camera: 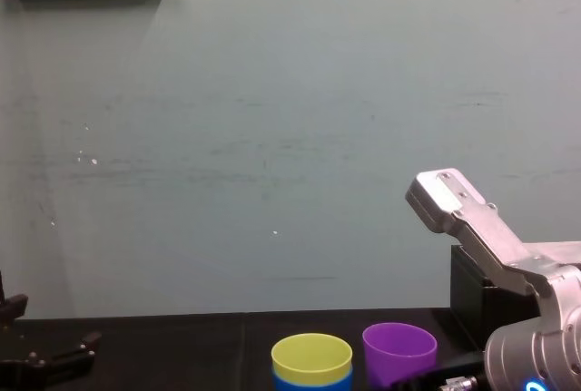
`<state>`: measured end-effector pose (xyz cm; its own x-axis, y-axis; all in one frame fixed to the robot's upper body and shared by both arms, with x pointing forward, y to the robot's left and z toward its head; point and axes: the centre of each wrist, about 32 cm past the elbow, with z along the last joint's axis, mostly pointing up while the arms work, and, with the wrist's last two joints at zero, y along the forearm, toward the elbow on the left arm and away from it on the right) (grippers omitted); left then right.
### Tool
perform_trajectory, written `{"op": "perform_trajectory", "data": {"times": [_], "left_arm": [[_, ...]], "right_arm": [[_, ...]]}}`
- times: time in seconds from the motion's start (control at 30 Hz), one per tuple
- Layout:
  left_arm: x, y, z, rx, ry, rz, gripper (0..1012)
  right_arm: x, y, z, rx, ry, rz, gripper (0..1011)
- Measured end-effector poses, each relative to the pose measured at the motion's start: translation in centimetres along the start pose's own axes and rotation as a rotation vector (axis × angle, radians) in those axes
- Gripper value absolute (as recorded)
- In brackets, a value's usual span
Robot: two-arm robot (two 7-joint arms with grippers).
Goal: Stack the three plastic cups sequentially using one hand.
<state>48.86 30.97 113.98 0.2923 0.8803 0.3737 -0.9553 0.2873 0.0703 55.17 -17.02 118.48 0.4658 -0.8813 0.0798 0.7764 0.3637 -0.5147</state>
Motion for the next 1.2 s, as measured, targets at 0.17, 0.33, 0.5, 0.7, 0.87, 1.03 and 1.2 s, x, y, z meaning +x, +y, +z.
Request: {"op": "perform_trajectory", "data": {"times": [0.17,0.33,0.5,0.7,0.87,1.03,1.2], "left_arm": [[0.0,0.0,0.0,0.0,0.0,0.0,1000],[0.0,0.0,0.0,0.0,0.0,0.0,1000],[0.0,0.0,0.0,0.0,0.0,0.0,1000],[0.0,0.0,0.0,0.0,0.0,0.0,1000],[0.0,0.0,0.0,0.0,0.0,0.0,1000],[0.0,0.0,0.0,0.0,0.0,0.0,1000],[0.0,0.0,0.0,0.0,0.0,0.0,1000]], "right_arm": [[0.0,0.0,0.0,0.0,0.0,0.0,700],[-0.05,-0.7,0.4,0.016,-0.033,-0.012,700],[-0.05,-1.8,1.3,0.019,-0.073,-0.01,700],[0.3,-3.9,3.0,0.04,-0.105,0.009,700],[0.71,-5.8,4.4,0.069,-0.116,0.024,700],[1.09,-7.9,5.7,0.106,-0.122,0.058,700],[0.96,-9.0,6.4,0.123,-0.121,0.101,700]]}}
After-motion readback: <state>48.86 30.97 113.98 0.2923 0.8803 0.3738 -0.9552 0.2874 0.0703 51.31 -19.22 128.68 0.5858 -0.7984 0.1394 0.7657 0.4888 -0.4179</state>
